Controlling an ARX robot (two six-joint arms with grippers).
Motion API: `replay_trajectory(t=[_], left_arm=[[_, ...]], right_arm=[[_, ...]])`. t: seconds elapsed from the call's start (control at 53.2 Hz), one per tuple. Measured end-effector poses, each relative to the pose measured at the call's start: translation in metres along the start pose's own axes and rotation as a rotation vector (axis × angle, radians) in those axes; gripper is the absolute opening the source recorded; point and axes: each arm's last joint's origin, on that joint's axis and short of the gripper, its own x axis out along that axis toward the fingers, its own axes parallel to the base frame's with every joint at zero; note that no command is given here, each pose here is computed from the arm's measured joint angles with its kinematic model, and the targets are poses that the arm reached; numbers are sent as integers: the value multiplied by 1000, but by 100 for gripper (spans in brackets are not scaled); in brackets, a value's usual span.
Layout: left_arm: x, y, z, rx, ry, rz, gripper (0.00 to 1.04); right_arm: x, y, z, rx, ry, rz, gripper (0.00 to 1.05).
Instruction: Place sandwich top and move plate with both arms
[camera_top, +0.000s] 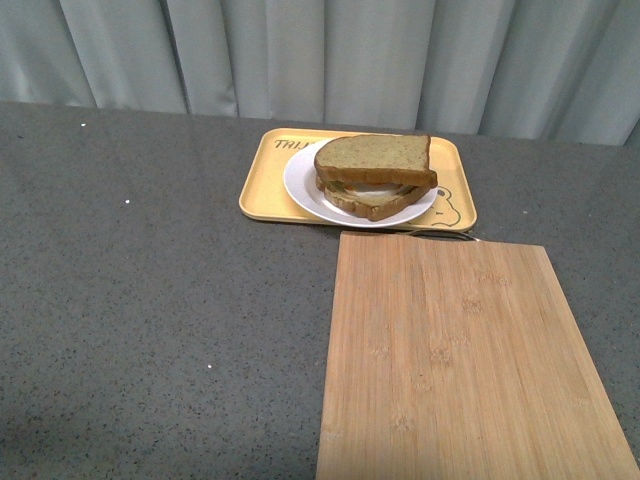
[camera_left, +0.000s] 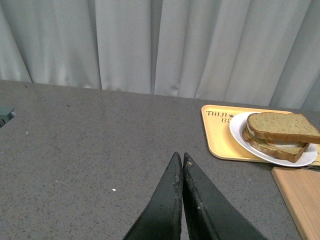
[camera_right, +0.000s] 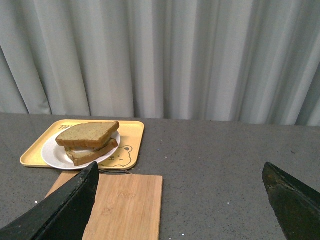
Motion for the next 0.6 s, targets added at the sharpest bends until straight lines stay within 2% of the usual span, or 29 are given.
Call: replay_trajectory(t=[0.601], left_arm=[[-28, 0, 10, 0, -32, 0, 4]], right_arm=[[0, 0, 0, 0, 0, 0, 95]])
